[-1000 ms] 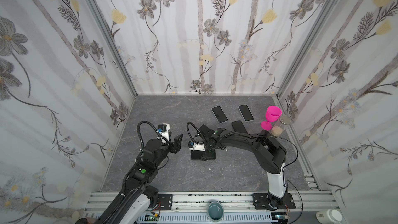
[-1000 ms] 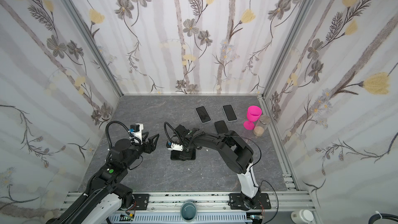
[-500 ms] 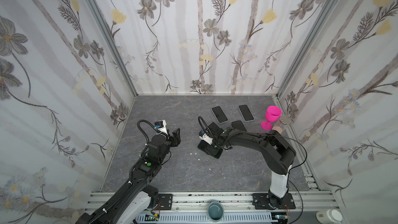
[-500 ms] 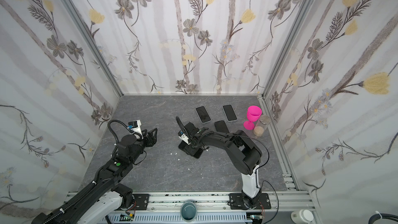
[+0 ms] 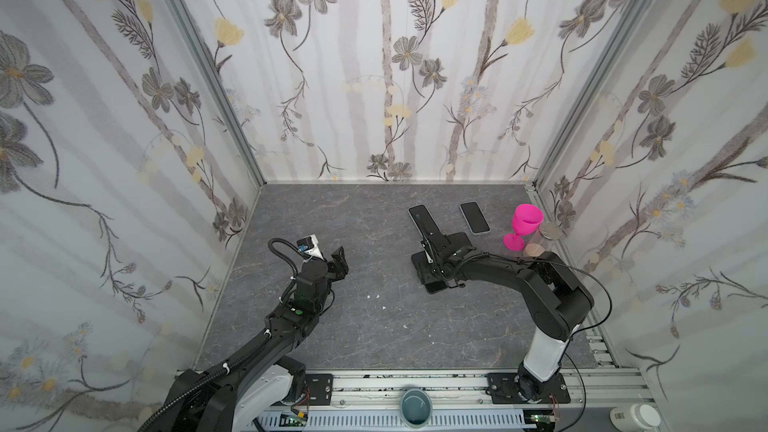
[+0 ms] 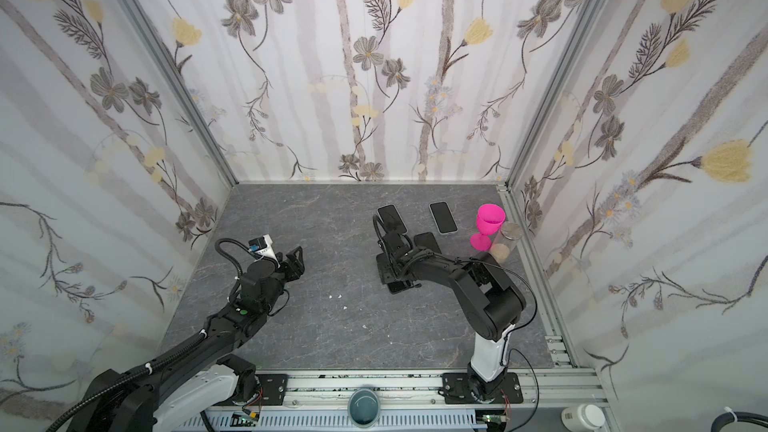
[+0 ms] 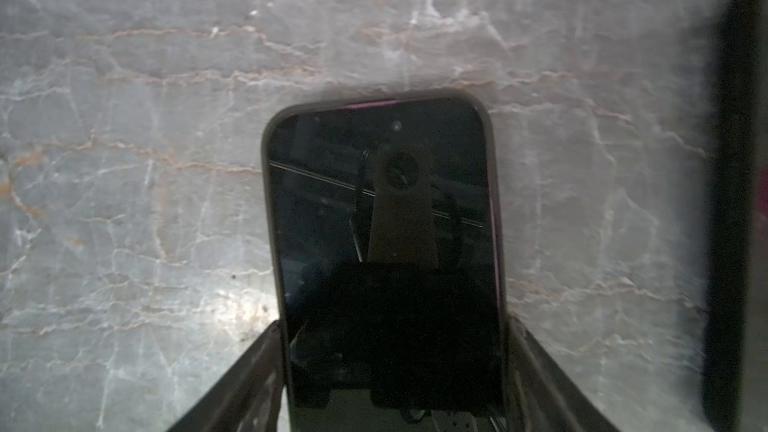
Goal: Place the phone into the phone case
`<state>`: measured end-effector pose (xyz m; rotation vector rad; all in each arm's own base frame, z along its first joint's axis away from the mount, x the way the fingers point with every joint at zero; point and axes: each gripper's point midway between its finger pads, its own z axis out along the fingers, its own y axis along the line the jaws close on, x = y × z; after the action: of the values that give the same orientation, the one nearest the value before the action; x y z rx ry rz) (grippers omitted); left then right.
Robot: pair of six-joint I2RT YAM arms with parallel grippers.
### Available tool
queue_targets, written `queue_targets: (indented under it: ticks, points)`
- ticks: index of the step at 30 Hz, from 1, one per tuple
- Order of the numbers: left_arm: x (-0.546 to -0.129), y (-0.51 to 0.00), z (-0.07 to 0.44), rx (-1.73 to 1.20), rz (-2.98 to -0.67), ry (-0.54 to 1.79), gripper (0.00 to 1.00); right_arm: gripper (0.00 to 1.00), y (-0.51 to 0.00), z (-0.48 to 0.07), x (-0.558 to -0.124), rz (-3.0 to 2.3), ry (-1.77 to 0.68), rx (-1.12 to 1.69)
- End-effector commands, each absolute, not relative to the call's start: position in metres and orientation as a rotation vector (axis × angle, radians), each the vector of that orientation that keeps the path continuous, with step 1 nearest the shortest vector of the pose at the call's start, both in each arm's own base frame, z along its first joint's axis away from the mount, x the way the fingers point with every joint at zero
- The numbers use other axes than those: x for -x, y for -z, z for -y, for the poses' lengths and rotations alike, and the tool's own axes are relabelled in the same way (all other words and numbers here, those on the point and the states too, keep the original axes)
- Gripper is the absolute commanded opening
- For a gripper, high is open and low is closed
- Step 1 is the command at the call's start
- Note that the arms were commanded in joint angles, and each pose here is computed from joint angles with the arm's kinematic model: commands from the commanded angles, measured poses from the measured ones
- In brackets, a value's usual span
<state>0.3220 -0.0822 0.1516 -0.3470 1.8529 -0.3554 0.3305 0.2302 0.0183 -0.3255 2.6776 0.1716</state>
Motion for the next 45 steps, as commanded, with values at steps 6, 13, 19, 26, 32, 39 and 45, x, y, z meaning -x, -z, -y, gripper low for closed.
queue_targets:
  ticks: [6,13,19,26,32,39,45]
  points:
    - [-0.335,-0.171,0.062,0.410,-1.666,0.256,0.70,0.89,-0.040,-0.231,-0.336,-2.644,-0.218,0.137]
    - [-0.339,-0.192,0.044,0.356,-1.580,0.080,0.73,1.00,-0.088,-0.223,-0.345,-2.531,-0.154,0.137]
    - [-0.345,-0.197,0.006,0.398,-1.525,-0.095,0.77,1.00,-0.168,-0.153,-0.375,-2.209,0.091,0.057]
    - [-0.365,-0.174,-0.005,0.297,-1.624,-0.127,0.85,1.00,-0.167,-0.058,-0.384,-1.893,0.204,0.065]
    - [-0.377,-0.147,0.009,0.097,-1.674,-0.013,0.95,1.00,-0.135,-0.032,-0.378,-1.801,0.105,0.101]
    - [-0.366,-0.135,-0.010,0.156,-1.610,0.048,1.00,1.00,-0.135,-0.020,-0.375,-1.715,-0.071,0.095]
    - [-0.373,-0.131,-0.034,0.320,-1.621,-0.068,1.00,1.00,-0.137,0.002,-0.370,-1.644,-0.047,-0.035]
